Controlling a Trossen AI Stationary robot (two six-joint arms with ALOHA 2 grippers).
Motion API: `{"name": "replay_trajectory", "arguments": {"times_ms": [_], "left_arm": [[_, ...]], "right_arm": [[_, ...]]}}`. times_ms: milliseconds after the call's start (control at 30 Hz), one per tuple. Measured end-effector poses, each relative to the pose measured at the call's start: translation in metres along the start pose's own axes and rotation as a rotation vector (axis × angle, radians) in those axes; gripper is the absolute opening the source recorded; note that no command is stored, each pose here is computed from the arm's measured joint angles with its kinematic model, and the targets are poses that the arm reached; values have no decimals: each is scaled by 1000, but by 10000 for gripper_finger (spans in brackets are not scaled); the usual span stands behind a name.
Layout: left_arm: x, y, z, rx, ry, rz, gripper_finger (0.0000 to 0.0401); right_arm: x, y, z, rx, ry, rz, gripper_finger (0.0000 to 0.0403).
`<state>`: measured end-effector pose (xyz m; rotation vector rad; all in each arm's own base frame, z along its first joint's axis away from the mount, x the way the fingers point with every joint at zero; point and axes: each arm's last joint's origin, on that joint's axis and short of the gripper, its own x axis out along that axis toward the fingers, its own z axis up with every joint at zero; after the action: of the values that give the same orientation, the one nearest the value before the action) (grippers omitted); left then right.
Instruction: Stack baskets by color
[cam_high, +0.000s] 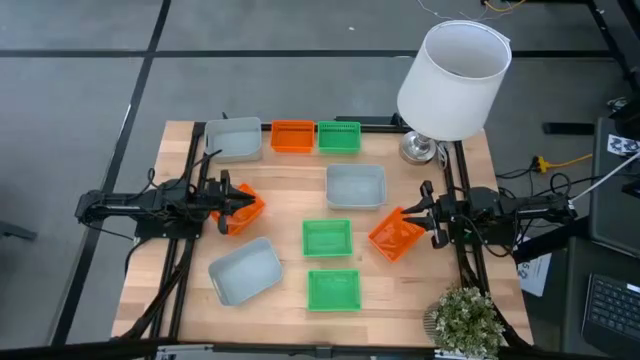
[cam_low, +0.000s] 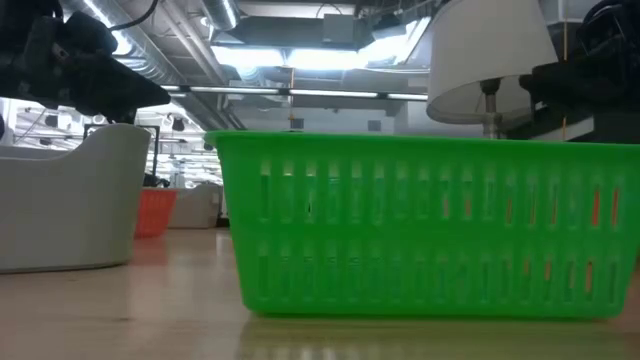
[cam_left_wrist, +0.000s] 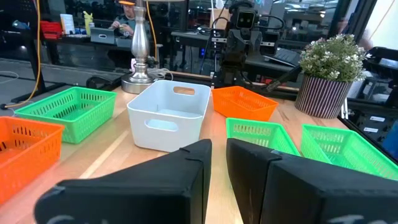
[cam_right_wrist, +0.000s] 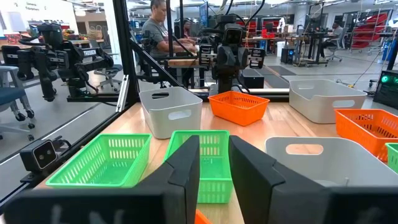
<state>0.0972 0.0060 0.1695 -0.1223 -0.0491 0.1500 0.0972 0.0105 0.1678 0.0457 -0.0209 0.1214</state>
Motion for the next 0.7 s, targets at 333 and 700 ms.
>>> {"name": "replay_trajectory", "arguments": {"times_ms": [333,700], "left_arm": [[0,0,0,0,0,0,42],[0,0,0,0,1,0,42]], "right_arm": [[0,0,0,0,0,0,87],[0,0,1,12,-15,1,87]]}}
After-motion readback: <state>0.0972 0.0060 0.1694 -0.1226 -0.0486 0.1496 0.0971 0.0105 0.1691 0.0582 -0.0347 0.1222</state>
